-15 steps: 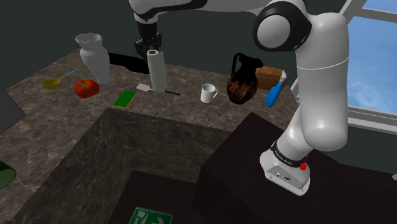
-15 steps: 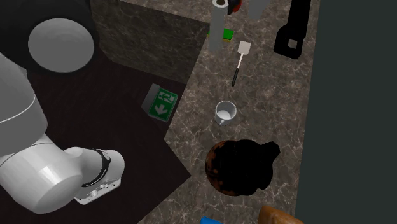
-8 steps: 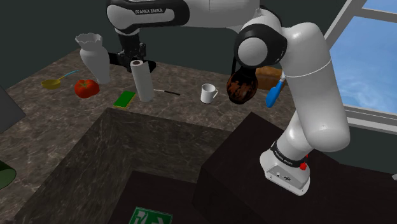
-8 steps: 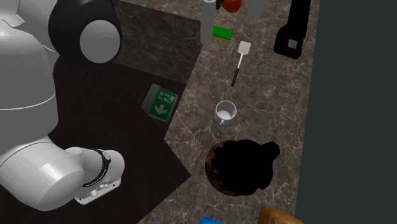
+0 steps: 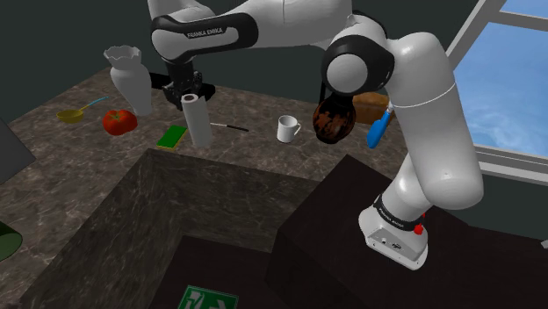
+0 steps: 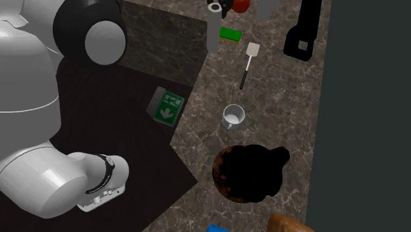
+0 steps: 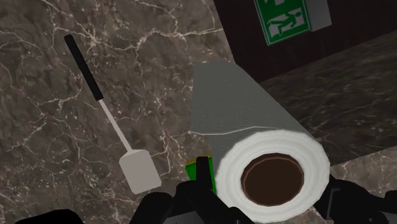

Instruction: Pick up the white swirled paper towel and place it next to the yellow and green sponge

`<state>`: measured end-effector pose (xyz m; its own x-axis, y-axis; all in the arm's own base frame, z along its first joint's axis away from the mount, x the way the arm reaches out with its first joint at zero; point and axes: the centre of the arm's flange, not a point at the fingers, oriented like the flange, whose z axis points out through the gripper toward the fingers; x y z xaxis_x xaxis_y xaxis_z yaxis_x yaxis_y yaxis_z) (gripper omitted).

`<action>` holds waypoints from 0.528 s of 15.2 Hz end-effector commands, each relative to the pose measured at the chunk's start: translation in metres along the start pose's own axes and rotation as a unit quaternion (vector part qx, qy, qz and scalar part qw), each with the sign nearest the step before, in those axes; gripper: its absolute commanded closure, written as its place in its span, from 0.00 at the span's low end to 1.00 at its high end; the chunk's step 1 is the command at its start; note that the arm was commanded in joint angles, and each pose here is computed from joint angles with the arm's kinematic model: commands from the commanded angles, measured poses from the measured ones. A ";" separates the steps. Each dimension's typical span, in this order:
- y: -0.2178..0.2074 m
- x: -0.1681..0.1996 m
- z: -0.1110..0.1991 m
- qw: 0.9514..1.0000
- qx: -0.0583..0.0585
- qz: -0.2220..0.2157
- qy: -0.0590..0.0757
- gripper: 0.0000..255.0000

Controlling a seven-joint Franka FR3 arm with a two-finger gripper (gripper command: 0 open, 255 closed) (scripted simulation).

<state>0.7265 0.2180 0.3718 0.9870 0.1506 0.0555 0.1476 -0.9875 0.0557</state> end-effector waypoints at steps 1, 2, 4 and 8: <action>-0.001 0.000 0.011 1.000 0.000 0.000 0.000 1.00; -0.002 0.000 0.016 1.000 0.000 0.000 0.000 1.00; -0.002 -0.001 0.026 1.000 0.000 0.000 0.000 1.00; -0.003 -0.002 0.041 1.000 0.000 0.000 0.000 1.00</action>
<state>0.7271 0.2189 0.3327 0.9871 0.1505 0.0553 0.1475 -0.9875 0.0557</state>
